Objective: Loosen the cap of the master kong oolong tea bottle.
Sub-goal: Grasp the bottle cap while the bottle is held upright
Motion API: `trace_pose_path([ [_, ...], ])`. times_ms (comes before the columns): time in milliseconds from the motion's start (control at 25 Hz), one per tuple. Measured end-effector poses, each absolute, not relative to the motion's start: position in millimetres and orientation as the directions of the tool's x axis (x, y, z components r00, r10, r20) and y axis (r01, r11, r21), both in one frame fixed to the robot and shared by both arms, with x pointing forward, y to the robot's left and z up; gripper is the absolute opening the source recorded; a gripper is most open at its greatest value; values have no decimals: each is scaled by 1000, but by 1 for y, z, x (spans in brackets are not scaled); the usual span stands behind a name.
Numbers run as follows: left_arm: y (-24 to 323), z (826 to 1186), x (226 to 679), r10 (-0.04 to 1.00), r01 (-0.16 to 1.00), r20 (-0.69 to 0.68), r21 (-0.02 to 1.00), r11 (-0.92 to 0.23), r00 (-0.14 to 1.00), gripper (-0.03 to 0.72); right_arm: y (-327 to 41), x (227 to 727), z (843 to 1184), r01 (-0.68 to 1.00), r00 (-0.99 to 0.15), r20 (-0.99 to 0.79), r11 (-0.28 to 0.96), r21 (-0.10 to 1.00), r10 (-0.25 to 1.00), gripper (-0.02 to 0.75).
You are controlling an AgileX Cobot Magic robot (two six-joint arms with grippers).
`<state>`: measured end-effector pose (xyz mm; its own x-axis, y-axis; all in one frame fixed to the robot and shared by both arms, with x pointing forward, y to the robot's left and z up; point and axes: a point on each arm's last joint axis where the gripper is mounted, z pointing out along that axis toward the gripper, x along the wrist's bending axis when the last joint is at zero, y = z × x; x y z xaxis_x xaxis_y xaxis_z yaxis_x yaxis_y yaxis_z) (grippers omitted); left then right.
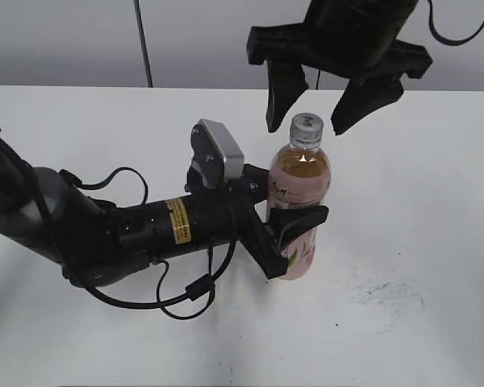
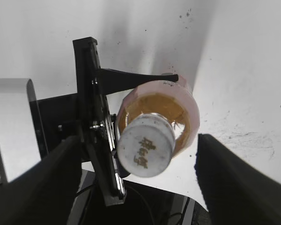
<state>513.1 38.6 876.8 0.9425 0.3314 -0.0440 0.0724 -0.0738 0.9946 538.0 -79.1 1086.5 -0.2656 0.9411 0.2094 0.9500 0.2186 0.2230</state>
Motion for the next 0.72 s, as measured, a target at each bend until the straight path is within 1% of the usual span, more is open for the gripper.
trace_pose_path([
  [80,39,877,513,331,72,-44,995,-74,942,391,-78,540,1082,953,-262,206,218,211,943,540],
  [160,39,877,513,331,72,-44,995,-74,942,391,-78,540,1081,953,-260,205,218,209,943,489],
  [240,39,877,513,331,72,-44,995,-74,942,391,-78,540,1081,954,-259,206,217,209,944,402],
  [320,39,877,513,331,73,-44,995,-74,942,391,-78,541,1081,947,-280,192,237,216,941,270],
  [400,39,877,513,332,73,-45,995,-73,942,391,-78,541,1081,929,-334,178,292,227,926,272],
  [520,39,877,513,332,73,-45,995,-73,942,391,-78,541,1081,857,-490,136,447,254,861,272],
  [560,39,877,513,332,73,-45,995,-73,942,391,-78,541,1081,807,-569,111,528,266,815,272],
  [640,39,877,513,332,73,-45,995,-73,942,391,-78,541,1081,662,-733,51,693,284,679,272],
  [720,39,877,513,332,73,-44,995,-74,942,391,-78,541,1081,412,-898,-37,865,287,439,272],
])
